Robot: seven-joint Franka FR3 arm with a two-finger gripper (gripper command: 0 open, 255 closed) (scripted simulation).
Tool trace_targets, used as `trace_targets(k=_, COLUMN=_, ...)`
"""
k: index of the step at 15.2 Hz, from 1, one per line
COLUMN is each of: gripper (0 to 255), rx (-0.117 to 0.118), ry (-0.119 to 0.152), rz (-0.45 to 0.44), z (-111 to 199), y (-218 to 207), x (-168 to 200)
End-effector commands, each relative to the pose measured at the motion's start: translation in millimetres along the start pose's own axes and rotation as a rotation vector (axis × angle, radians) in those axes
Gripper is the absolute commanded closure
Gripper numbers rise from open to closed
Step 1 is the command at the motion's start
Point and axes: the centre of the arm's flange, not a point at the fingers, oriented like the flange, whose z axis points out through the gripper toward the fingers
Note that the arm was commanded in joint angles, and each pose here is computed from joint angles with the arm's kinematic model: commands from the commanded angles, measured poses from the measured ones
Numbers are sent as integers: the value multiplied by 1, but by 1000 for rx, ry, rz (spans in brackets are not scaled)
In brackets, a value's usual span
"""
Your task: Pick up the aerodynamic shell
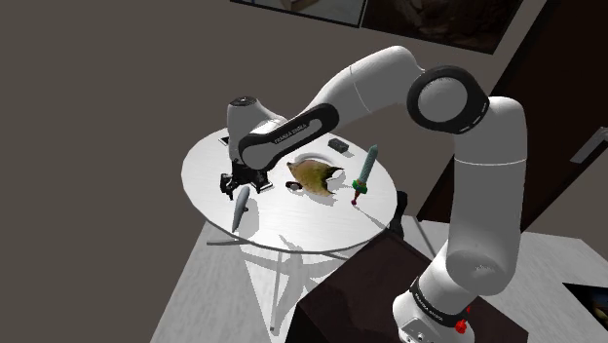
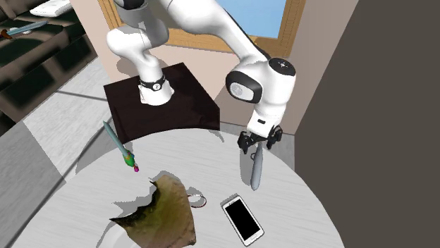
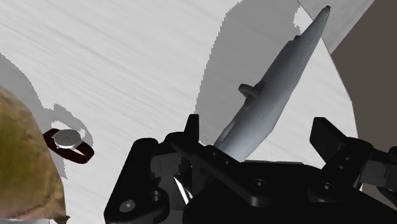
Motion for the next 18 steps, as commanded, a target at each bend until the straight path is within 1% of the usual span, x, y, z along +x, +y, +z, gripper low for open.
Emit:
trace_targets(k=1, gripper=0, rx=-5, ry=-8, rz=17, z=19, y=-13, x=5)
trace_targets(k=8, gripper=0, rx=-5, ry=-8, rz=17, z=56, y=-16, x=3)
trace_targets(k=10, gripper=0, rx=-5, ry=-8, rz=17, z=59, y=-16, x=3)
trace_targets(k=11, gripper=255, rx=-5, ry=-9, rz=17, z=59, y=-16, x=3)
trace_targets(k=18, gripper=255, rx=-5, ry=-8, rz=17, z=59, y=-16, x=3)
